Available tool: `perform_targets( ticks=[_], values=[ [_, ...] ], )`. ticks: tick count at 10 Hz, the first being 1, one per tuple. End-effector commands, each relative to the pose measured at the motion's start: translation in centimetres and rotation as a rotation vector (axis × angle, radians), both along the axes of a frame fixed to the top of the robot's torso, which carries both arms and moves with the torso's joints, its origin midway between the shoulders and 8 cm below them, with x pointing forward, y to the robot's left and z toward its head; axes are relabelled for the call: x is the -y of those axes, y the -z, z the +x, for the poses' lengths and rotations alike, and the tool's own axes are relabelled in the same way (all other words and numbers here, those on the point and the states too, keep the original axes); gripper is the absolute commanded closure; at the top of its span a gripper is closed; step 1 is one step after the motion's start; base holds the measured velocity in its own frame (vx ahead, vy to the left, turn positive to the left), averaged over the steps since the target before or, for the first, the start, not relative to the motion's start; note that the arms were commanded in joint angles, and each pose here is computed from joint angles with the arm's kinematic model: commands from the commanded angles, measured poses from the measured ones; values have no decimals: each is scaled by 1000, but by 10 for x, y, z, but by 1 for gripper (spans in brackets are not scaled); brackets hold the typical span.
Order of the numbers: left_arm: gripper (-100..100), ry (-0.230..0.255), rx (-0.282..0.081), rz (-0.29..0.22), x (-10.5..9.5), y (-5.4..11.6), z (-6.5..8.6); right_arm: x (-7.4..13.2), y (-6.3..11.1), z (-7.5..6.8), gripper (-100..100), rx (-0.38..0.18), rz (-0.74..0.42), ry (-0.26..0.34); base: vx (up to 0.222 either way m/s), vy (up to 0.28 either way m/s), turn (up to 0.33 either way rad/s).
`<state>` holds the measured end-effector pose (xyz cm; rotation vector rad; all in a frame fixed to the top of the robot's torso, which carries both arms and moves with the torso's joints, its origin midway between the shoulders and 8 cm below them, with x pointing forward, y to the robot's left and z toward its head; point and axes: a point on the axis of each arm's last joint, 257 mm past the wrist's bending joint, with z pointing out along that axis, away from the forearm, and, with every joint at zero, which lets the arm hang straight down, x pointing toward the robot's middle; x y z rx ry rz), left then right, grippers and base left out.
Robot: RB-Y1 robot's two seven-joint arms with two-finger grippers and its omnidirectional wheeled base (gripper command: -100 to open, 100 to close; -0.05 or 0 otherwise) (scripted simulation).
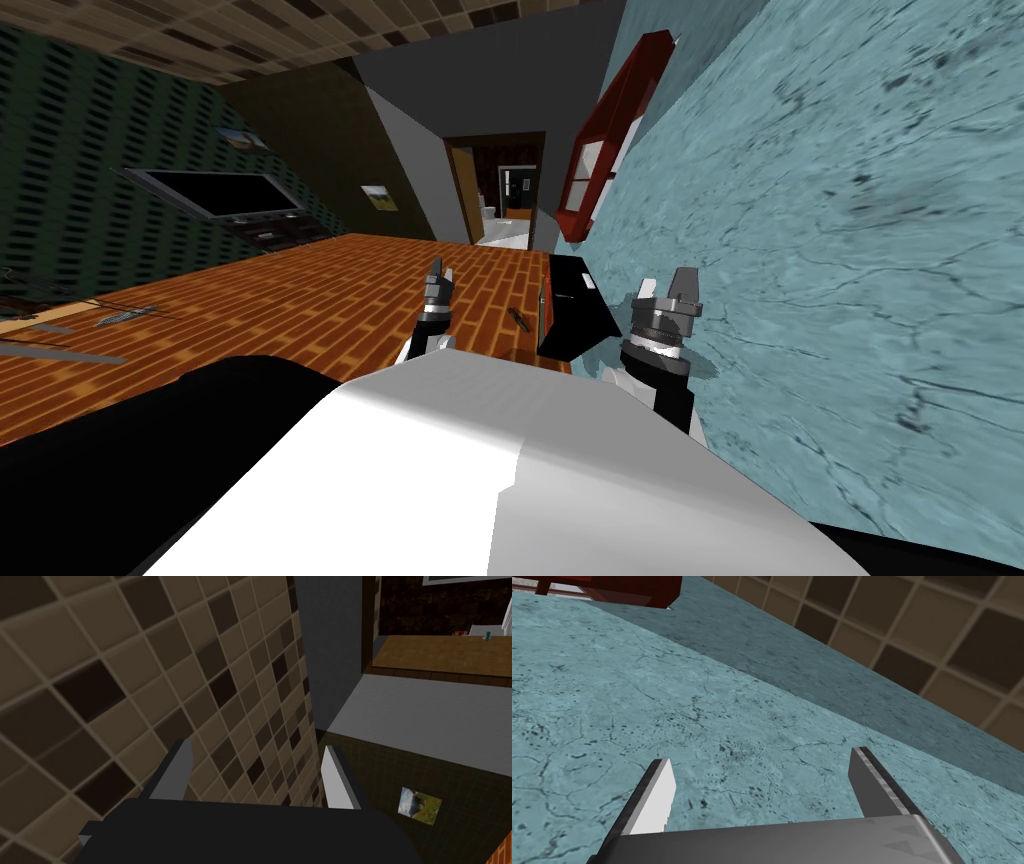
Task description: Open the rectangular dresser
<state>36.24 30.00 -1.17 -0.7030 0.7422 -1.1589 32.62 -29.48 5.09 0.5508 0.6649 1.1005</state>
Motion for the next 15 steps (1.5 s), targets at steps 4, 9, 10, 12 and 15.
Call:
perform_targets(
  ticks=[4, 9, 10, 12, 15],
  values=[
    [0, 0, 0, 0, 0, 0, 0, -6, 10, 8, -100, -37, -53, -3, 11, 6, 6],
    [0, 0, -1, 0, 0, 0, 0, -18, 59, 37, -100, -182, -236, 19, 87, 80, 25],
    [0, 0, -1, 0, 0, 0, 0, -18, 59, 37, -100, -182, -236, 19, 67, 68, 8],
    [0, 0, -1, 0, 0, 0, 0, -22, 87, 49, -100, -255, -337, 36, 69, 66, 29],
    [0, 0, -1, 0, 0, 0, 0, -25, 134, 65, -100, -366, -516, 65, 136, 112, 39]
  ],
)
